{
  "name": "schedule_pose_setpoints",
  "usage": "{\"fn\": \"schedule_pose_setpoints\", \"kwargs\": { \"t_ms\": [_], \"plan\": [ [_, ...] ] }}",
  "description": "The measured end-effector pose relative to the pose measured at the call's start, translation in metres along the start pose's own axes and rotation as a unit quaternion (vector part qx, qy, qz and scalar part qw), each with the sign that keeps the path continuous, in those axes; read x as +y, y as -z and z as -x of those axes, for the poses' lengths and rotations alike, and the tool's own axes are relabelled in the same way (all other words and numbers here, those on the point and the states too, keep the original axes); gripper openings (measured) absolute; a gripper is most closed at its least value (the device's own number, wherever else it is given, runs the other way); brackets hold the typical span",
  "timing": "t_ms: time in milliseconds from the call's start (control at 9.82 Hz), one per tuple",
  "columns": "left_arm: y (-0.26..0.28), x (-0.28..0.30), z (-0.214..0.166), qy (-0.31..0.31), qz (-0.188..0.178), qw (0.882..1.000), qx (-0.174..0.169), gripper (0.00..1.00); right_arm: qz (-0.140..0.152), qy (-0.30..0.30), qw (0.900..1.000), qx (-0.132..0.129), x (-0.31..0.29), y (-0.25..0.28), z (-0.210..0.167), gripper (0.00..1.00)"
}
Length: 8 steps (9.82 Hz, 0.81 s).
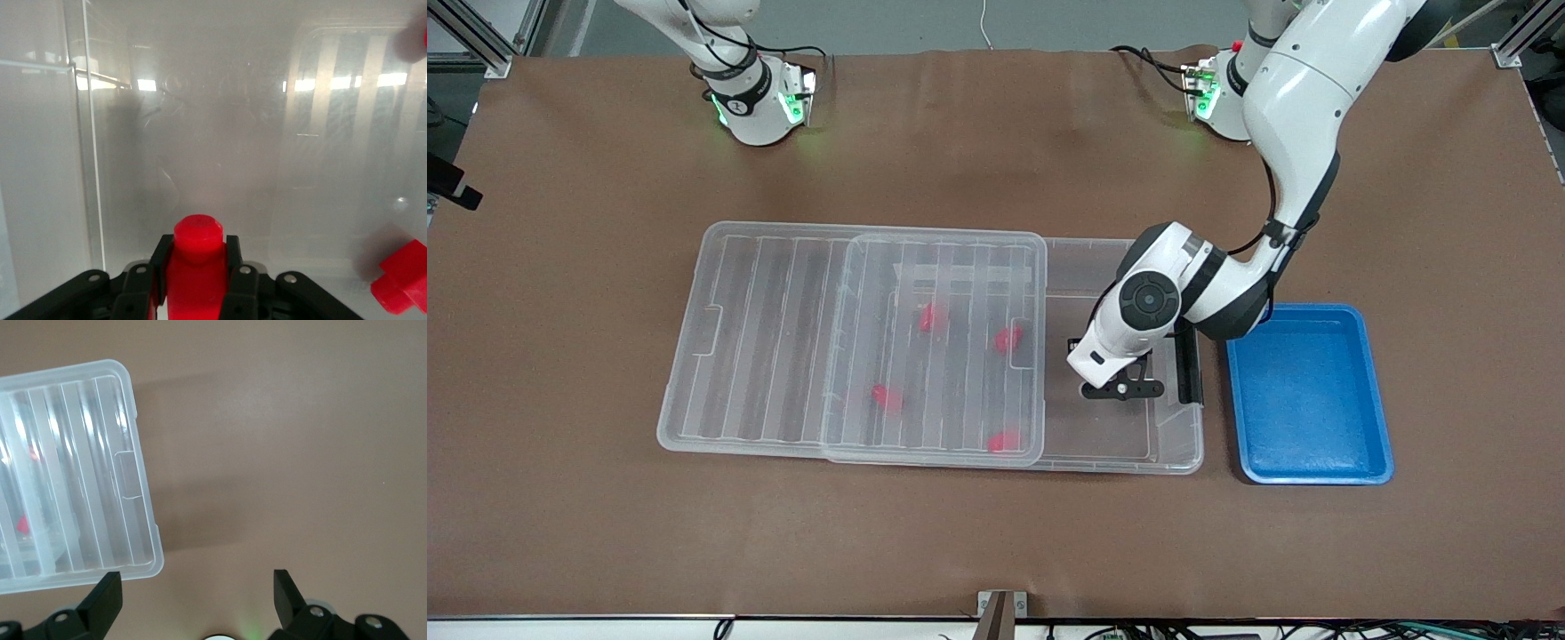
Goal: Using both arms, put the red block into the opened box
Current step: 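Carry the red block with the left gripper over the opened box section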
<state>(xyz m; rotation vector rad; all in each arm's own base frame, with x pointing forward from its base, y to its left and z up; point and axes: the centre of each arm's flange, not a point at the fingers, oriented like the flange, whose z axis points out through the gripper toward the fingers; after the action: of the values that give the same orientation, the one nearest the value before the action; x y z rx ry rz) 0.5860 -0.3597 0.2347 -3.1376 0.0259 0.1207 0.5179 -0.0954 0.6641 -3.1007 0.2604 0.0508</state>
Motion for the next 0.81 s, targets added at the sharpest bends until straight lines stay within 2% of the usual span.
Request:
{"fn": "schedule_pose_setpoints", "kwargs": {
  "t_ms": [611, 713, 815],
  "plan": [
    [-0.031, -0.002, -0.004, 0.002, 0.007, 1.0, -0.003, 0.38, 0.016, 0.023, 0.999, 0.02, -0.017, -0.006, -0.011, 1.0],
    [-0.031, -0.002, -0.004, 0.002, 0.007, 1.0, -0.002, 0.43, 0.016, 0.025, 0.999, 0.02, -0.019, -0.006, -0.011, 1.0],
    [-0.029, -0.002, -0.005, 0.002, 0.008, 1.0, -0.001, 0.58, 0.016, 0.025, 0.999, 0.019, -0.019, -0.006, -0.011, 1.0]
  ]
}}
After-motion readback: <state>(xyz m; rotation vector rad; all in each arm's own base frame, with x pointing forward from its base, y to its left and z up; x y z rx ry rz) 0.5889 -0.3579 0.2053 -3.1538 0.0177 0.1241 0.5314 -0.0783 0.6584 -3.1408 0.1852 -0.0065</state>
